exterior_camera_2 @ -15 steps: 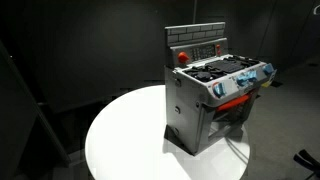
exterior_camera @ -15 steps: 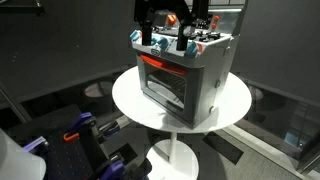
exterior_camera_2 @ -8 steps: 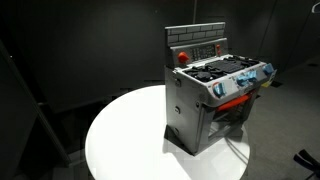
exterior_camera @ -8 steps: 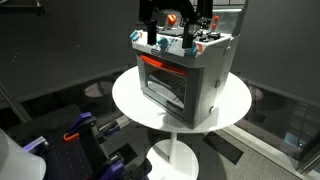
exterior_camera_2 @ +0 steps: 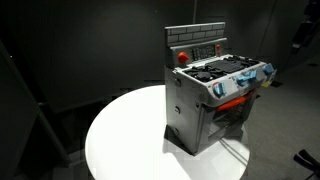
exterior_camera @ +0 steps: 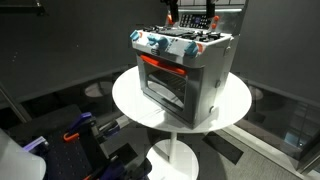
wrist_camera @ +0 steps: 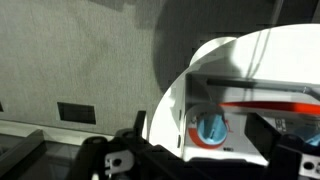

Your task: Press the top red button on the right

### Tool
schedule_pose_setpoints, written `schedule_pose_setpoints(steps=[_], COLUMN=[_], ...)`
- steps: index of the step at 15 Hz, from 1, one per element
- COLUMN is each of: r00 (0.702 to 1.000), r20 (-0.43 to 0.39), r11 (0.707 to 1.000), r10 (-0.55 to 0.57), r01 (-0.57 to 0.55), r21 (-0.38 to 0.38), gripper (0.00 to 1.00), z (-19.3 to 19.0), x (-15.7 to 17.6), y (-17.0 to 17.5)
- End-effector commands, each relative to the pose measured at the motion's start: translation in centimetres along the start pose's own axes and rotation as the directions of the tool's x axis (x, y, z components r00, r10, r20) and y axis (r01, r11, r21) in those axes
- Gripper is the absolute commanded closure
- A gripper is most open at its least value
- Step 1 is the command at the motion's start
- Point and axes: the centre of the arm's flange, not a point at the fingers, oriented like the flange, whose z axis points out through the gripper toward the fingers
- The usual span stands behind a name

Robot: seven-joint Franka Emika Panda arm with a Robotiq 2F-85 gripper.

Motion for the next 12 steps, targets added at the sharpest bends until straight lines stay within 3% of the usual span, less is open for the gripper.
schedule_pose_setpoints(steps=[1, 12], r00=[0.996, 0.974], r20=[-0.084, -0.21], r11=[0.999, 0.993], r10=[0.026, 0.082], r01=[-0.028, -0.096], r21=[-0.021, -0.061], gripper=[0.0, 0.0], z=[-1.0, 0.8], x=[4.2, 14.3], y=[-0.7, -2.4])
